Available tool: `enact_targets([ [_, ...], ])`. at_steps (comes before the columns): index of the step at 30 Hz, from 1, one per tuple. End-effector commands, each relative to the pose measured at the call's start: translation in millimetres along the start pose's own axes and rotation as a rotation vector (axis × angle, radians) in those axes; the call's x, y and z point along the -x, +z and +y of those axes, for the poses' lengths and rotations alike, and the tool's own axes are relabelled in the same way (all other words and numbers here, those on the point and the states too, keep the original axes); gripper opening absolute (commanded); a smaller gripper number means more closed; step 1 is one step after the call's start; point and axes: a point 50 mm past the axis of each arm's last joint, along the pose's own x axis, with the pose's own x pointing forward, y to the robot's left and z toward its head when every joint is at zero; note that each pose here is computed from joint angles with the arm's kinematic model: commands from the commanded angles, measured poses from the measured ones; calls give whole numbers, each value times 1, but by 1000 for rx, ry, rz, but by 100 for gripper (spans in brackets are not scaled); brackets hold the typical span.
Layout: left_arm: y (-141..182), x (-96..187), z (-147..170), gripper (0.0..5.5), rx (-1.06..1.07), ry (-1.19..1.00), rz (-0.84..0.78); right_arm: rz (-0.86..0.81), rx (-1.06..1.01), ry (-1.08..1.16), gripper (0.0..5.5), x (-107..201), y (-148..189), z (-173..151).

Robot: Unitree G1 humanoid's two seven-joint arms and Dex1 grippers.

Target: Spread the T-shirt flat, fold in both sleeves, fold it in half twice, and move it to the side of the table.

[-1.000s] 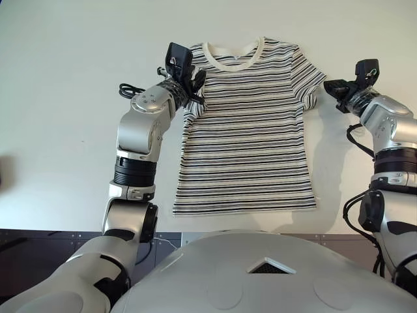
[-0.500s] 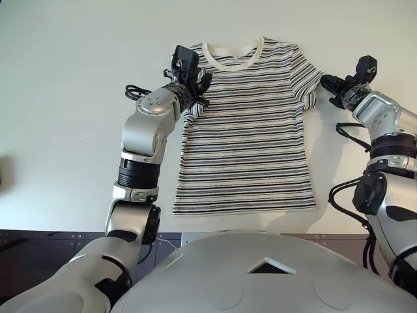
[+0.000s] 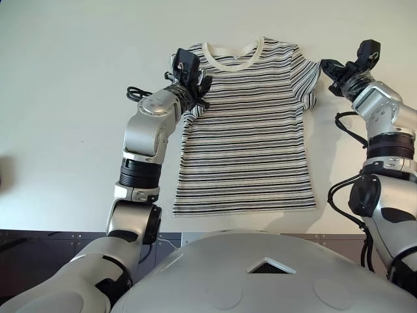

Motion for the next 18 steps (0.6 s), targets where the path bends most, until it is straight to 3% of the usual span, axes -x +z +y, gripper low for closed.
enact_targets([
  [1,0,0,0,164,-6,11,9,16,52,70,12,-2,0,24],
  [7,-3,0,0,164,-4,21,16,32,149,139,12,-3,11,47],
  [10,-5,1,-1,164,-5,24,21,33,169,17,12,1,10,22],
  [16,-5,1,1,164,-16,32,23,99,87,-140,121,9,-14,-21],
  [18,-5,0,1,164,-20,31,23,97,48,-143,127,9,-16,-26],
])
